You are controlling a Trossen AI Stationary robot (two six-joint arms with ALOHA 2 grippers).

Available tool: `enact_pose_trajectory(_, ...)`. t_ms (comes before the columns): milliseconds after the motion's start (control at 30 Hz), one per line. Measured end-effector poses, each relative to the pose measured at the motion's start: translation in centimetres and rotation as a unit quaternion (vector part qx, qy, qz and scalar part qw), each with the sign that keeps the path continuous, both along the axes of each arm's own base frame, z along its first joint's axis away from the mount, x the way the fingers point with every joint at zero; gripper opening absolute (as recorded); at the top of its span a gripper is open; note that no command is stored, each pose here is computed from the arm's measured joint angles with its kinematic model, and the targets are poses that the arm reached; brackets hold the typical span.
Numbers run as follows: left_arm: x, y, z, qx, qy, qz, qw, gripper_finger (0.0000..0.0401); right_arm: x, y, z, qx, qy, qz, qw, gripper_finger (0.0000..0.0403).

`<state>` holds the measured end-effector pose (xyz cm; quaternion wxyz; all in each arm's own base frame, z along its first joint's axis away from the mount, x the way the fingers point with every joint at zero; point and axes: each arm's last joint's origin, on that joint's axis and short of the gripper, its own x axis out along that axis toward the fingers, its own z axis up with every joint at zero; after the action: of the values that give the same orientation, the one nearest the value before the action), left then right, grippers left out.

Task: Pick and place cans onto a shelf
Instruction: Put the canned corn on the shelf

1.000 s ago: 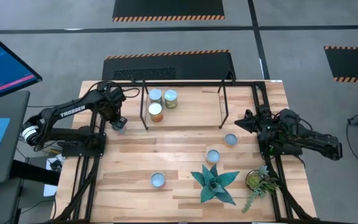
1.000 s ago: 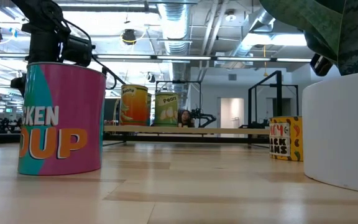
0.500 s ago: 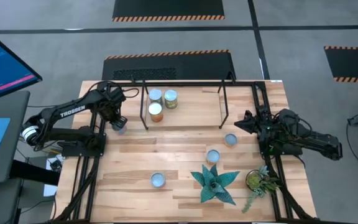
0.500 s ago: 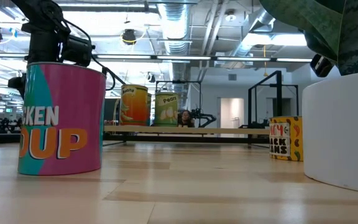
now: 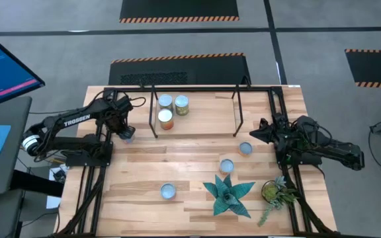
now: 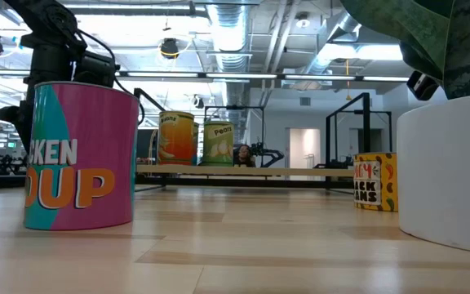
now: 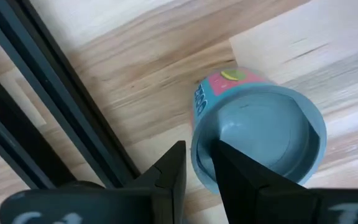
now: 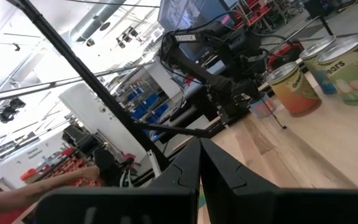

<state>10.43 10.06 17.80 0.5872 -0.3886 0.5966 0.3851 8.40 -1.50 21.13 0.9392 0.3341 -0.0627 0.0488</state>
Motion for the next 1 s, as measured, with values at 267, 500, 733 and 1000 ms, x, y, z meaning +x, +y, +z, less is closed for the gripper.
enact_pose_trajectory(267,0.1,0.0,0.1,-0.001,-0.003,0.022,1.0,0.0024,0.0,0.0,0.0,-0.003,0.001,0.0,1.0,0.0038)
enact_pose_trajectory(500,0.1,-0.1,0.4,-0.005,-0.022,0.051,0.998,0.0002,0.0,0.0,-0.1,-0.003,0.003,0.0,1.0,0.0038)
enact_pose_trajectory(733,0.3,-0.1,4.5,0.05,-0.077,0.056,0.994,0.0001,0.0,0.0,-0.2,-0.001,0.011,0.001,1.0,0.0038)
enact_pose_trajectory(1000,0.1,0.2,11.7,0.169,-0.109,0.079,0.976,0.0,0.0,0.0,-0.2,-0.001,0.01,0.001,1.0,0.0038)
